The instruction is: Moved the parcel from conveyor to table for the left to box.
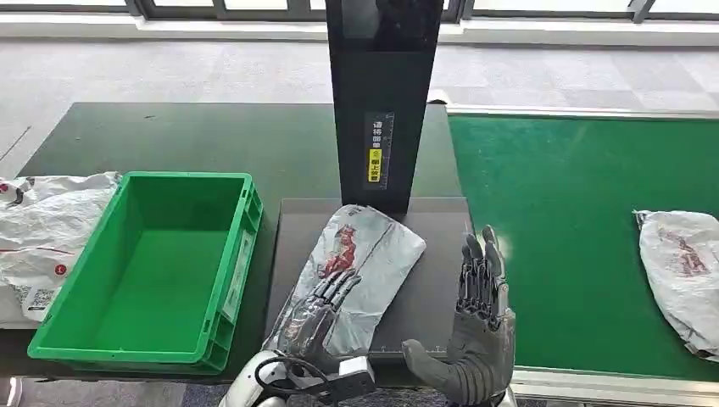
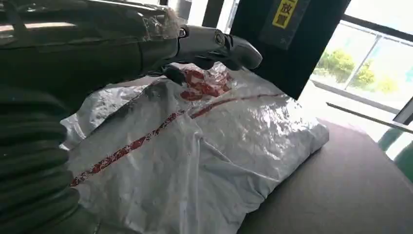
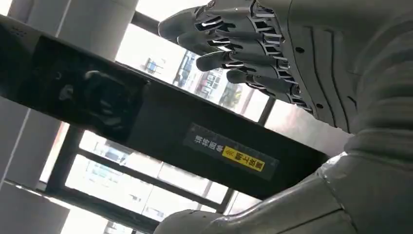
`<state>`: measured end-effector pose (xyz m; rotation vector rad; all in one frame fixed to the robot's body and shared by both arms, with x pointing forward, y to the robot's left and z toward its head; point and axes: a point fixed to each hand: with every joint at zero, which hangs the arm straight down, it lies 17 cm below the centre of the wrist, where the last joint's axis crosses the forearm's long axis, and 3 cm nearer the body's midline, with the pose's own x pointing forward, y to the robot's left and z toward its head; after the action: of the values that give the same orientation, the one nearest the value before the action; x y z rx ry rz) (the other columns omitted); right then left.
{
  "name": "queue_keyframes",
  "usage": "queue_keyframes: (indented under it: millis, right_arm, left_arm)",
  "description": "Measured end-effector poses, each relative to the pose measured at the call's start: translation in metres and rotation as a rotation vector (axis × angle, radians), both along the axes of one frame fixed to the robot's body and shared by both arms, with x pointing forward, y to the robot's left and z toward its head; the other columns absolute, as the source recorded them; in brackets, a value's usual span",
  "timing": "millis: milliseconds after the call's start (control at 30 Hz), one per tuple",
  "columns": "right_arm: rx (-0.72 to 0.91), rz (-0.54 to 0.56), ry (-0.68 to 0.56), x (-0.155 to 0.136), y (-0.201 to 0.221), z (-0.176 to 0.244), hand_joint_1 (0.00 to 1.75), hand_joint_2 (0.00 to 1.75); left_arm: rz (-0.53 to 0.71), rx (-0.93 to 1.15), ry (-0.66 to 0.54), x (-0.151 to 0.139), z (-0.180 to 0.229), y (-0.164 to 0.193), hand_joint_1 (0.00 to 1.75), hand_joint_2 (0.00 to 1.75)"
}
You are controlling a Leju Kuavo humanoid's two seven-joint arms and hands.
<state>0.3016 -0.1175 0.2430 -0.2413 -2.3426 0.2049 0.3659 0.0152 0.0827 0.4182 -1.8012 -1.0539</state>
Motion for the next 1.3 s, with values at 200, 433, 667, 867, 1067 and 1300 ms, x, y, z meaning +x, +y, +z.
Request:
queue_keyframes:
  millis: [200, 433, 667, 867, 1067, 1300]
  right_arm:
    - [-0.007, 0.010, 0.005, -0.001, 0.002, -0.002, 0.00, 1.75]
    - [-0.009, -0.009, 0.015, -0.004, -0.004, -0.004, 0.00, 1.75]
    - [-0.004, -0.008, 0.020, -0.004, -0.005, -0.003, 0.00, 1.75]
    - [-0.003, -0.018, 0.021, -0.004, -0.008, -0.003, 0.00, 1.75]
    - [-0.001, -0.017, 0.020, -0.004, -0.009, -0.002, 0.00, 1.75]
    - [-0.001, -0.009, 0.023, -0.003, -0.008, -0.002, 0.00, 1.75]
  left_arm:
    - [0.015, 0.068, 0.047, 0.004, -0.022, 0.000, 1.75, 1.75]
    - [0.012, 0.045, 0.025, 0.004, -0.015, -0.001, 1.75, 1.75]
    - [0.022, 0.011, 0.010, 0.004, -0.006, 0.001, 1.75, 1.75]
    - [0.024, 0.004, 0.005, 0.004, -0.003, 0.002, 1.75, 1.75]
    - [0.023, 0.001, 0.003, 0.004, -0.002, 0.002, 1.75, 1.75]
    - [0.047, -0.062, -0.045, 0.003, 0.015, 0.008, 1.75, 1.75]
